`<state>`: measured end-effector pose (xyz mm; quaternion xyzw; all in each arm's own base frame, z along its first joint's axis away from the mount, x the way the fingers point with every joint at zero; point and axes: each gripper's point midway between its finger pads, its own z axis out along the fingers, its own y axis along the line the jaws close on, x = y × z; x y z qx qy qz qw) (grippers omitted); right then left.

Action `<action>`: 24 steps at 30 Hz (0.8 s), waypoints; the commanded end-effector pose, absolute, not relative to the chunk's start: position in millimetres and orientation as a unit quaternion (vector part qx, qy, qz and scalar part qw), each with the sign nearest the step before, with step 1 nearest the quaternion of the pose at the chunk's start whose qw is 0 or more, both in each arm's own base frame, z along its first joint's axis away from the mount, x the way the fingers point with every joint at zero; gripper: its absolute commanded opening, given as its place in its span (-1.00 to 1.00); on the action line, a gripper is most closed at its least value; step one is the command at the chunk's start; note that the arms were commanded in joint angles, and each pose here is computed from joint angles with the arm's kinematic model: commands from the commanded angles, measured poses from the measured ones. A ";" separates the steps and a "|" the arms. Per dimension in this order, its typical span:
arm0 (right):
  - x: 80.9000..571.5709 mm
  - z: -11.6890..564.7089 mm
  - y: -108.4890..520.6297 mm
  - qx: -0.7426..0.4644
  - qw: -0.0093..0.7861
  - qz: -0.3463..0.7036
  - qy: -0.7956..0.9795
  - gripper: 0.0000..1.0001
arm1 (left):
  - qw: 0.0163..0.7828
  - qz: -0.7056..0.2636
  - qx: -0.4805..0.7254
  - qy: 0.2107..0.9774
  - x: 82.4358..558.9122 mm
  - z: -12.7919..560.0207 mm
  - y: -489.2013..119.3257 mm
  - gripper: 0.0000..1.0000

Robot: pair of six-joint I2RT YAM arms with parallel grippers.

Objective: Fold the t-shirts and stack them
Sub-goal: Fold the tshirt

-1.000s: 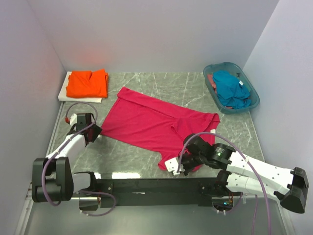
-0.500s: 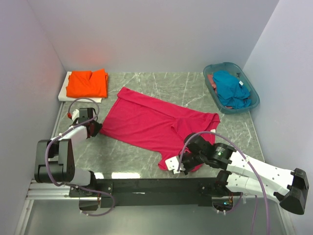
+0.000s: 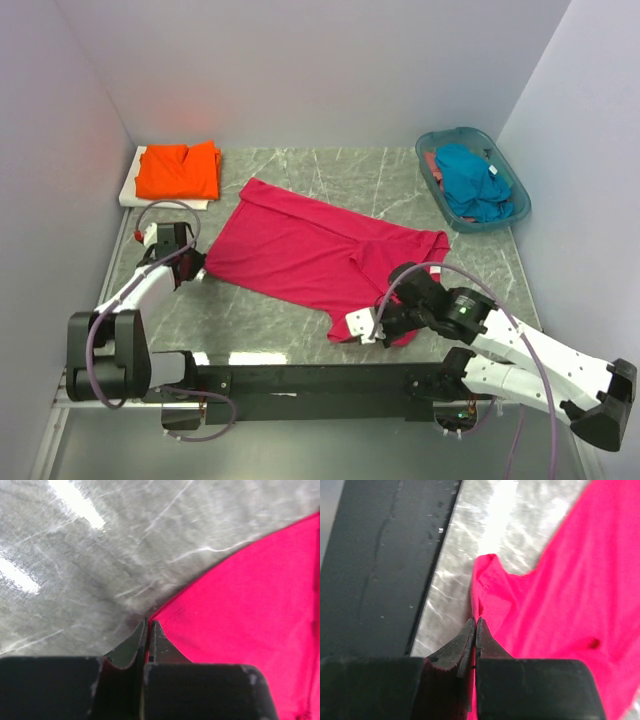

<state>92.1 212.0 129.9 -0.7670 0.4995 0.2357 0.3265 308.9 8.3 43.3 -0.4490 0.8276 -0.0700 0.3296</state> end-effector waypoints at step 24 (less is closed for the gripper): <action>158.1 201.4 180.7 -0.664 0.449 0.132 0.583 -1.00 | 0.370 -0.099 -0.427 0.819 322.9 90.1 5.2 -0.99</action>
